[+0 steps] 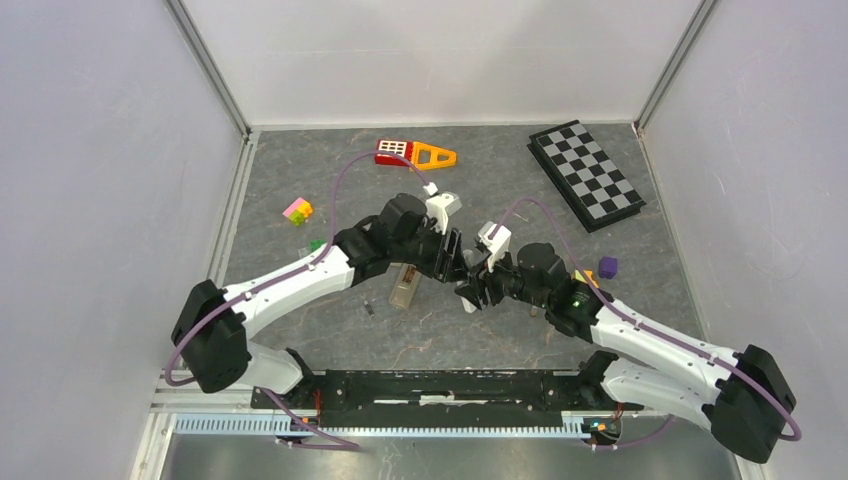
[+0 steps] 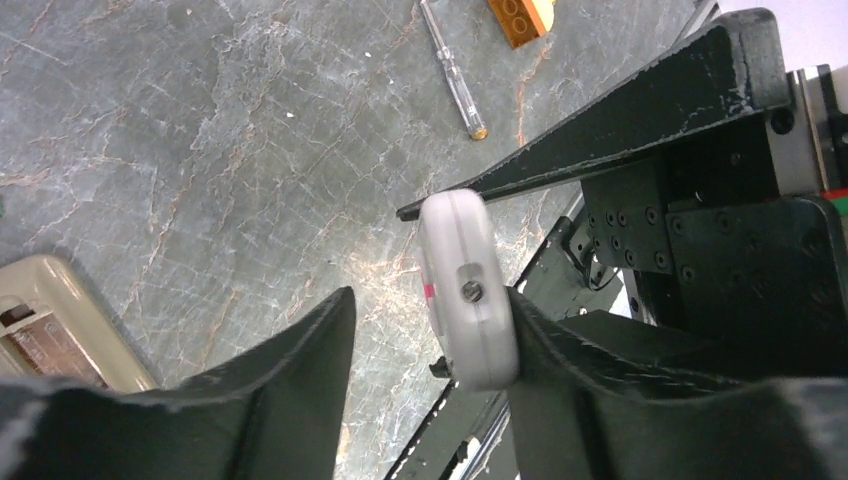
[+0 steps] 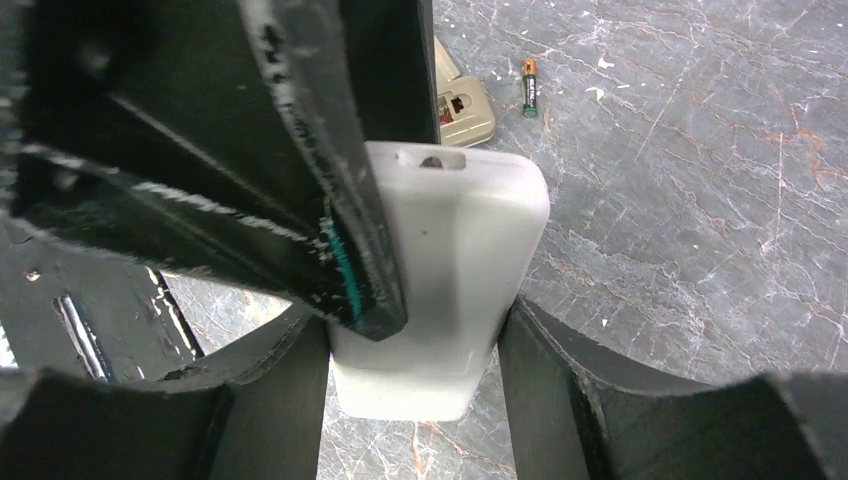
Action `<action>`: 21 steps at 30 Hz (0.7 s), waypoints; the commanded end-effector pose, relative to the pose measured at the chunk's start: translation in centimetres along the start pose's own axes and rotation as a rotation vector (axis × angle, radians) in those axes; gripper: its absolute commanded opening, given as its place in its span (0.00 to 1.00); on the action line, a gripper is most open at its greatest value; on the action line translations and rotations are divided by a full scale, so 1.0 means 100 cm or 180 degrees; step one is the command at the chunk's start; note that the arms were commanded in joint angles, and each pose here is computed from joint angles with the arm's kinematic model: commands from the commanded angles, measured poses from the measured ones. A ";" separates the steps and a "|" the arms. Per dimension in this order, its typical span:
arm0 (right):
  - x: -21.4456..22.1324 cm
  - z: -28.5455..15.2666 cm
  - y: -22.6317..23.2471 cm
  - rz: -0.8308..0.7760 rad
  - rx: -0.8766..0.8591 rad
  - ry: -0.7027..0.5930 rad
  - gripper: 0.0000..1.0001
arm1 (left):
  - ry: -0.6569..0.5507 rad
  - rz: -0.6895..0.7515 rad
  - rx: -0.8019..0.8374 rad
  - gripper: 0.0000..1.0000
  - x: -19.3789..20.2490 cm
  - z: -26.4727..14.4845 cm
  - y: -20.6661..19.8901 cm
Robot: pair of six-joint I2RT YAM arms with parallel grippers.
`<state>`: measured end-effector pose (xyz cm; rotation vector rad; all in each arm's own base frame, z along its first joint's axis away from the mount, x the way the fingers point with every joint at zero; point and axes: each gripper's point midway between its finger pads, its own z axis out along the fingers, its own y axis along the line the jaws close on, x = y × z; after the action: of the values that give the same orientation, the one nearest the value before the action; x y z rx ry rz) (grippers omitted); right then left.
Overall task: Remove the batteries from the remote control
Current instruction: Pick up the remote control from the center of the board, then remove the battery cover from the remote control.
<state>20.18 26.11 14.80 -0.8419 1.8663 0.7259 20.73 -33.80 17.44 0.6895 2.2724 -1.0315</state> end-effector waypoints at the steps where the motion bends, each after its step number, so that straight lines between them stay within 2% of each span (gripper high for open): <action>1: -0.036 -0.001 0.004 -0.0091 -0.0012 -0.0297 0.13 | -0.0222 0.0122 0.0166 0.54 -0.023 0.005 -0.013; 6: -0.031 -0.001 0.004 -0.0095 -0.0016 -0.0275 0.14 | -0.0330 0.0102 0.0189 0.30 -0.021 0.002 -0.012; 8: -0.032 -0.002 0.005 -0.0074 -0.0024 -0.0288 0.18 | -0.0332 0.0092 0.0226 0.20 -0.019 0.002 -0.013; 10: -0.034 -0.003 0.003 0.0028 0.0031 -0.0315 0.34 | -0.0365 0.0062 0.0227 0.11 -0.016 0.003 -0.011; 12: -0.036 -0.004 0.000 0.0214 0.0117 -0.0349 0.65 | -0.0482 -0.0009 0.0160 0.02 -0.017 0.000 -0.003; 13: -0.035 -0.005 -0.003 0.0354 0.0196 -0.0364 0.75 | -0.0557 -0.0061 0.0132 0.02 -0.018 -0.003 0.003; 15: -0.027 -0.008 -0.014 0.0747 0.0413 -0.0391 0.88 | -0.0735 -0.0201 0.0057 0.02 -0.022 -0.010 0.017; 18: -0.016 -0.010 -0.022 0.1229 0.0440 -0.0441 0.91 | -0.0980 -0.0327 -0.0044 0.02 -0.025 -0.024 0.036; 21: -0.008 -0.010 -0.017 0.1689 0.0229 -0.0604 0.92 | -0.1192 -0.0381 0.0093 0.02 -0.031 -0.035 0.033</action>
<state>21.64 24.39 15.73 -0.4478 1.9398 0.8120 22.70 -29.59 14.71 0.4412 2.2102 -1.0332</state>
